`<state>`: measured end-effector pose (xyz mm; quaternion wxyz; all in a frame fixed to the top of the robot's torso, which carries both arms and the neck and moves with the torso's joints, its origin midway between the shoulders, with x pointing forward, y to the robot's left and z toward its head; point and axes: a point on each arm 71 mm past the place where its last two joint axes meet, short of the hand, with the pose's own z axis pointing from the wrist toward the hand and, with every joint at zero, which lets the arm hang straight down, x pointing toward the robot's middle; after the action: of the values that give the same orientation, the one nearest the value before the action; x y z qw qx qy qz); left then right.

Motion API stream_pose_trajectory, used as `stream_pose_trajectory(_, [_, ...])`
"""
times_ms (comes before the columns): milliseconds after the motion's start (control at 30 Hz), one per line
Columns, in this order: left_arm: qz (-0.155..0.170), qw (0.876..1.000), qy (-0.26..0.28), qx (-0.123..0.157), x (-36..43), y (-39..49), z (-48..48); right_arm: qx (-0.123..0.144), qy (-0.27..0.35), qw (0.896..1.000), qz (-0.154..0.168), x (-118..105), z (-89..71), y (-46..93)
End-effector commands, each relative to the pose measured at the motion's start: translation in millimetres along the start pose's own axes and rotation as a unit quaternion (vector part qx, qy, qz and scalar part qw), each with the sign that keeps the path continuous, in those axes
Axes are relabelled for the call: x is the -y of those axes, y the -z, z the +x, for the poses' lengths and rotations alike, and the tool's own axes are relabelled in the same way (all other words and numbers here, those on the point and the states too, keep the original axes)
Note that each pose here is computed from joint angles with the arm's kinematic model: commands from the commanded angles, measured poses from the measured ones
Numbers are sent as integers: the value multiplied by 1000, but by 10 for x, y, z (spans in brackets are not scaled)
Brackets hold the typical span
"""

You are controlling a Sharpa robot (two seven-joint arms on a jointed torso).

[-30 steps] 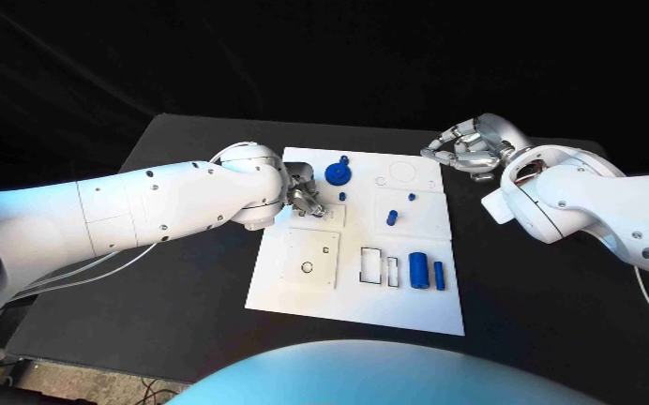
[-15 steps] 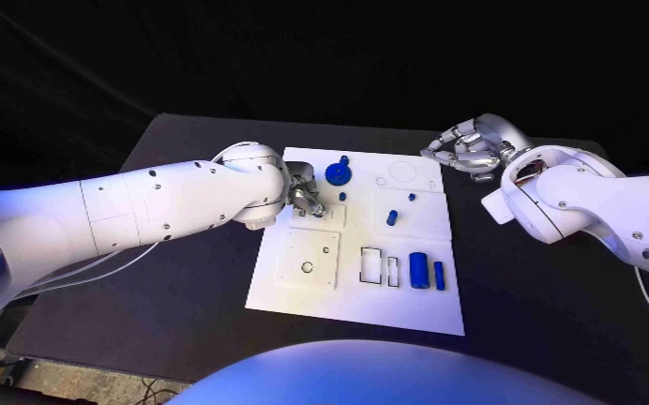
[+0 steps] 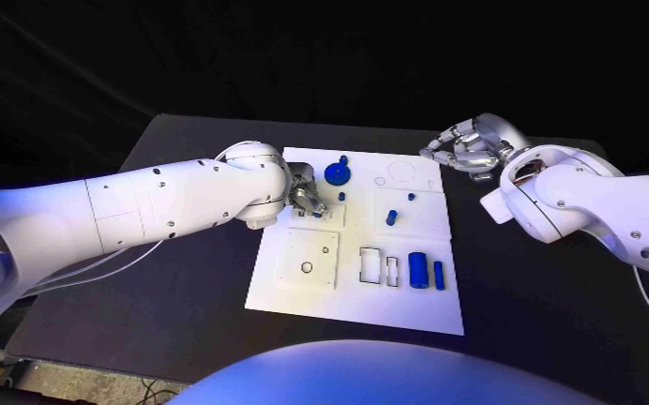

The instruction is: Assemble the parts on the task board

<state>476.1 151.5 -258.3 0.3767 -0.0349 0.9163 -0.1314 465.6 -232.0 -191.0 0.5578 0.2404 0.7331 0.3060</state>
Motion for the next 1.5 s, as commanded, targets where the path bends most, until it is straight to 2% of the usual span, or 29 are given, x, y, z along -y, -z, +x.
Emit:
stream_pose_trajectory(33, [-5,1000,-4,-24,0,-15,57,-5,3,1000,-3,-5,12,1])
stream_pose_trajectory(833, [-16,1000,0,-19,-48,-32,35,-3,3,1000,-4,-2,4,10])
stream_pose_trajectory(1233, [-18,1000,9,-5,-76,-13,12,-3,3,1000,-4,0,2,9])
stream_pose_trajectory(1500, [-15,1000,19,2,-100,29,-26,-1,3,1000,-3,8,-3,8])
